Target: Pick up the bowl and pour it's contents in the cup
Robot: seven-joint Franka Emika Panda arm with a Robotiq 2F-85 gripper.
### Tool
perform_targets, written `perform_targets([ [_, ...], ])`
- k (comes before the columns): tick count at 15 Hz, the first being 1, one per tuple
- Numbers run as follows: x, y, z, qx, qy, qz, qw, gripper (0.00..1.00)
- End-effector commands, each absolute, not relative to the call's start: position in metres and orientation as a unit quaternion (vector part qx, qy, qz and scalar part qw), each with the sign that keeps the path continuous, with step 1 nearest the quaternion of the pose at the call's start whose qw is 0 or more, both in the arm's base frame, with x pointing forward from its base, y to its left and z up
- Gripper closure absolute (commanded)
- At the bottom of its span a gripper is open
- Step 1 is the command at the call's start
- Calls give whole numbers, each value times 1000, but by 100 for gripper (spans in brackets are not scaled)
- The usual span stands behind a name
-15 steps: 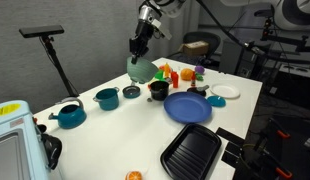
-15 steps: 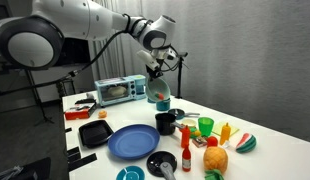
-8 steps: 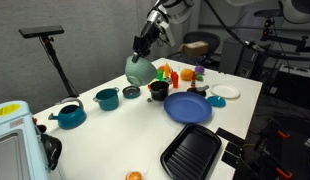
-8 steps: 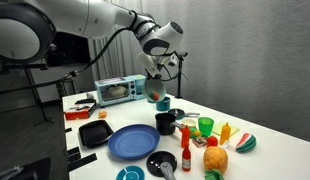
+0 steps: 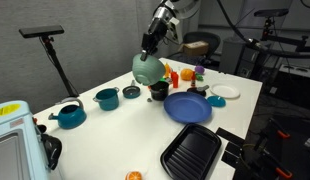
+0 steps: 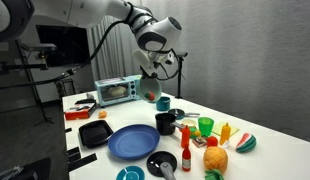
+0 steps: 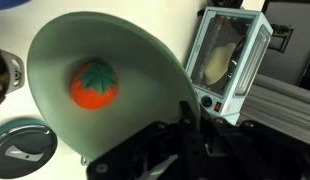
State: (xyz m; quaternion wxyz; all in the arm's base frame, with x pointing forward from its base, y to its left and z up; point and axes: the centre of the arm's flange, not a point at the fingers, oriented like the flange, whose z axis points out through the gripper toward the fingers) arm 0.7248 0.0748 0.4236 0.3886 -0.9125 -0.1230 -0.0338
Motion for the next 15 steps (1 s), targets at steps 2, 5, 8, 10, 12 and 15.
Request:
perform_targets([
  [2,695,50,440,-924,-118,-27,364,98],
  [5,694,39,444,-932,-111,-32,345,98],
  [8,709,37,436,-928,-101,-30,358,92],
  [10,709,38,432,-928,-101,-27,358,92],
  [12,710,40,431,-928,-102,-26,358,92],
  [15,710,40,431,-928,-102,-25,358,92],
])
